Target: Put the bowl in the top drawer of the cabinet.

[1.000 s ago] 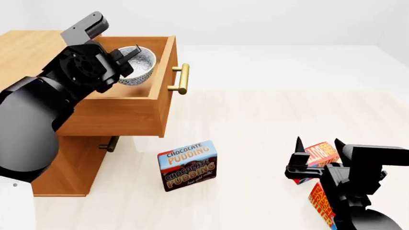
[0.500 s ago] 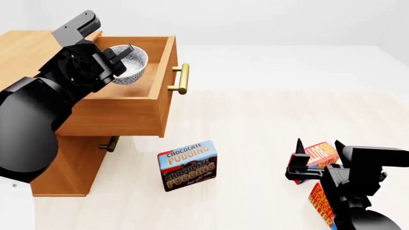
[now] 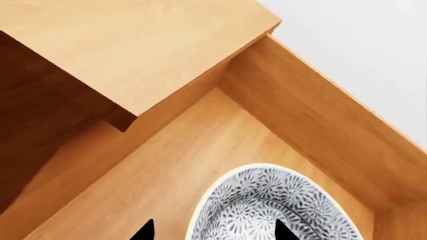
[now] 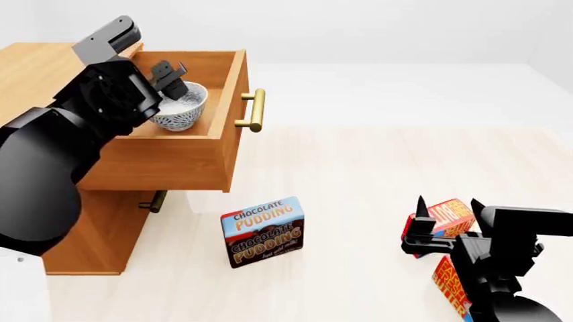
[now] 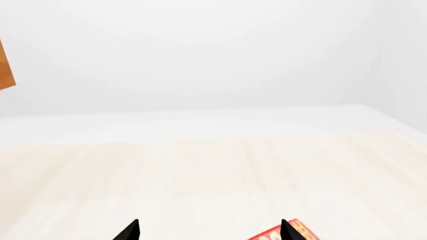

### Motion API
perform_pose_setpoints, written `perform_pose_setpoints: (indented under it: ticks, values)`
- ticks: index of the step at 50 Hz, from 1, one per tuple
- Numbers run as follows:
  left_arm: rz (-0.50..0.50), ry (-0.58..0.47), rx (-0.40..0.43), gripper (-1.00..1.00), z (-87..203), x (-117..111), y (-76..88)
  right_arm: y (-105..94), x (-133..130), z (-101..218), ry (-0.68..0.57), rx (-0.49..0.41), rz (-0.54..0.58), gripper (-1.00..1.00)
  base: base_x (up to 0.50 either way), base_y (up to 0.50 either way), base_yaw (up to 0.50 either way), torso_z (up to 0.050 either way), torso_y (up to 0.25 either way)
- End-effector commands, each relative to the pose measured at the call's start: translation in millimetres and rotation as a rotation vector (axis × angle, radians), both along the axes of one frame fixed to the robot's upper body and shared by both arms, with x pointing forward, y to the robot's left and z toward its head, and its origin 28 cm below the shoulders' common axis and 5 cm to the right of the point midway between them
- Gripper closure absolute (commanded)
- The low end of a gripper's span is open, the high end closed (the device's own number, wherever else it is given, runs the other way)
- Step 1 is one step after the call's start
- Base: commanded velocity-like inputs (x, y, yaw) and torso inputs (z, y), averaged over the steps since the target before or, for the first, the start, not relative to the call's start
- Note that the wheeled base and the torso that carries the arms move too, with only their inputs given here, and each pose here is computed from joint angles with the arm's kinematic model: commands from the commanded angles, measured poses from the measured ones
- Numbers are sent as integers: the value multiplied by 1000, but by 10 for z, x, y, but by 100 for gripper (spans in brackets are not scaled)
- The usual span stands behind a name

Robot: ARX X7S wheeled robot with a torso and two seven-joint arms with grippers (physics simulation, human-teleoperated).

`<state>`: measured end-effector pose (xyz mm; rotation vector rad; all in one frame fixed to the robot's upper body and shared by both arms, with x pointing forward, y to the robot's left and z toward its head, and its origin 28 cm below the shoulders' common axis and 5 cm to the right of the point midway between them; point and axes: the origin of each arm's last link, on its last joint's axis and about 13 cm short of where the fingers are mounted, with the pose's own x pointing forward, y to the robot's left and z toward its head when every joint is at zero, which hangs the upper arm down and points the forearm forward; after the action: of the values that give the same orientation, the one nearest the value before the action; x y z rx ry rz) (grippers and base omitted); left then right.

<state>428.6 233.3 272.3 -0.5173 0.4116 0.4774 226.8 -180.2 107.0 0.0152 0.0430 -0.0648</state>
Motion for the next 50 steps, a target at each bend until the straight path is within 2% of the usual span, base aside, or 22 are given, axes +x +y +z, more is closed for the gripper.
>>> perform_pose_setpoints:
  ticks: [1,21,33,42,50]
  values:
    - [3,-12,2,-100,36,1,17,-1,2,-9,3,0,0,-100,0,0,0,0,0]
    - [2,-113,25,-100,236,19,17,10,17,-27,11,-5,2,-100,0,0,0,0,0]
    - [-54,-187,19,-100,449,5,-24,8,13,-20,11,-8,2,-100,0,0,0,0,0]
    - [-118,-251,-16,-100,641,-27,-17,7,5,-11,10,-9,2,-100,0,0,0,0,0]
    - [-216,-321,-72,-100,815,-207,-6,8,-2,-7,10,-9,2,-100,0,0,0,0,0]
